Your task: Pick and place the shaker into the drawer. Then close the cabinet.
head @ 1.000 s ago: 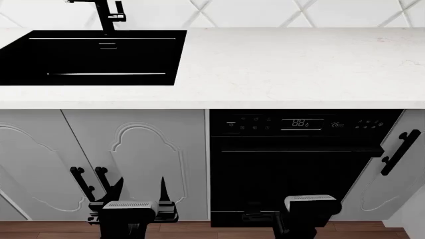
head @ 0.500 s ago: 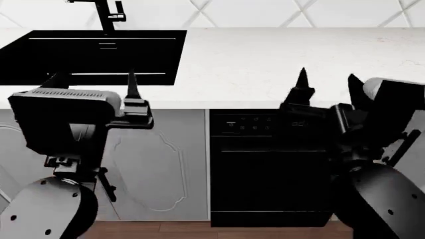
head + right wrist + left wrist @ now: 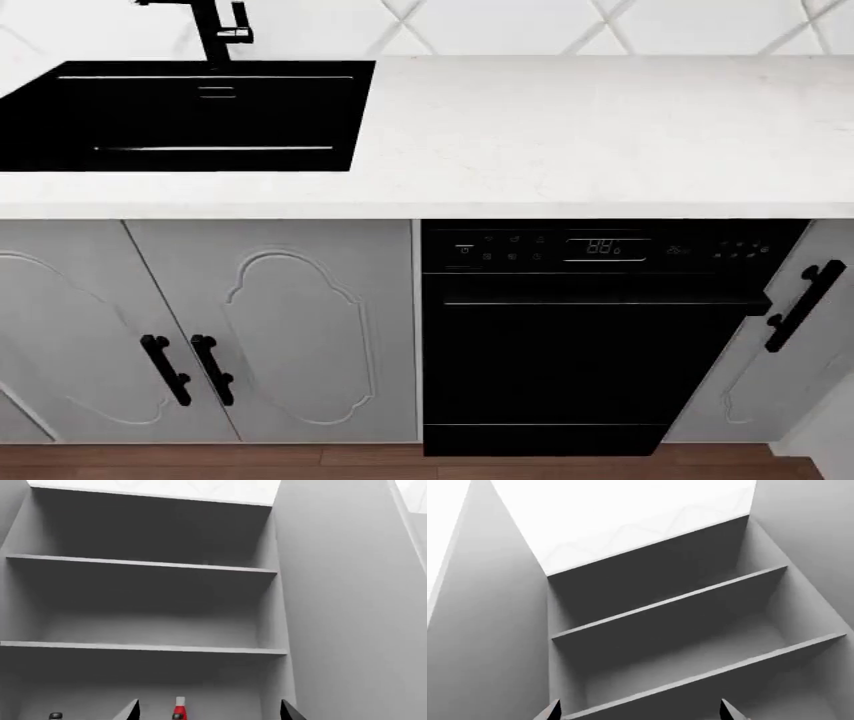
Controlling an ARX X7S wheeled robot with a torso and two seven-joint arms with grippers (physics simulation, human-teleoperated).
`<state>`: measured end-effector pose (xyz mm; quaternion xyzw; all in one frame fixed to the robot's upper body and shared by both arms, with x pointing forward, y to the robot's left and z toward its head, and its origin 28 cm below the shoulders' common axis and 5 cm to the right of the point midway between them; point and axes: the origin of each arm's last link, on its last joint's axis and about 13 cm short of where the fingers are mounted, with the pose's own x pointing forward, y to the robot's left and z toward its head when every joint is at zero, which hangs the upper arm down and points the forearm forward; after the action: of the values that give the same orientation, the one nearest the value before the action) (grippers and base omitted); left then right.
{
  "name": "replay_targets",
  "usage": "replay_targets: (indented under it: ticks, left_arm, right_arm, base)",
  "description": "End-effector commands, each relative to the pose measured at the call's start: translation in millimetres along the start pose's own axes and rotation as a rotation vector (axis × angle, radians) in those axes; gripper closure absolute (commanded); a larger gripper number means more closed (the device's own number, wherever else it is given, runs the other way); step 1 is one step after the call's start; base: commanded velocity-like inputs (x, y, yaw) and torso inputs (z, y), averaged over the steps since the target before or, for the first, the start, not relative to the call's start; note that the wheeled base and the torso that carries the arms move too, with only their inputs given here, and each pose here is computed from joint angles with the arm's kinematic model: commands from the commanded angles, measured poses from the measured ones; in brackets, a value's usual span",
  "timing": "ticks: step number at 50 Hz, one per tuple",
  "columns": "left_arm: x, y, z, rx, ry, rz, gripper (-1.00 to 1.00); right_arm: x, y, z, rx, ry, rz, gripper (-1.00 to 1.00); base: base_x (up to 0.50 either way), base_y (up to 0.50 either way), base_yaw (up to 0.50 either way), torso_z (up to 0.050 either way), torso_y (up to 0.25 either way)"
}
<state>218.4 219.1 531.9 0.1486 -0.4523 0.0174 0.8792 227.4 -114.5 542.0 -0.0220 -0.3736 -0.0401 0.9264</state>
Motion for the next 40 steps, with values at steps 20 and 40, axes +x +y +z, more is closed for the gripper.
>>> replay_targets:
  ticks: [20,40]
  left_arm:
    - [73.2,36.7,14.1,-0.083,0.362,-0.174,-1.0]
    - [72.4,46.8,34.6,-0.147,0.137,-0.044,-1.0]
  right_arm:
    - [48.0,-7.5,25.6,-0.241,0.379,-0.076,-1.0]
    - [43.7,-5.8,65.8,-0.203,-0.023,-0.125,-1.0]
  base:
    - [0.0,0.0,0.0,0.0,0.0]
    - [0.0,0.0,0.0,0.0,0.0]
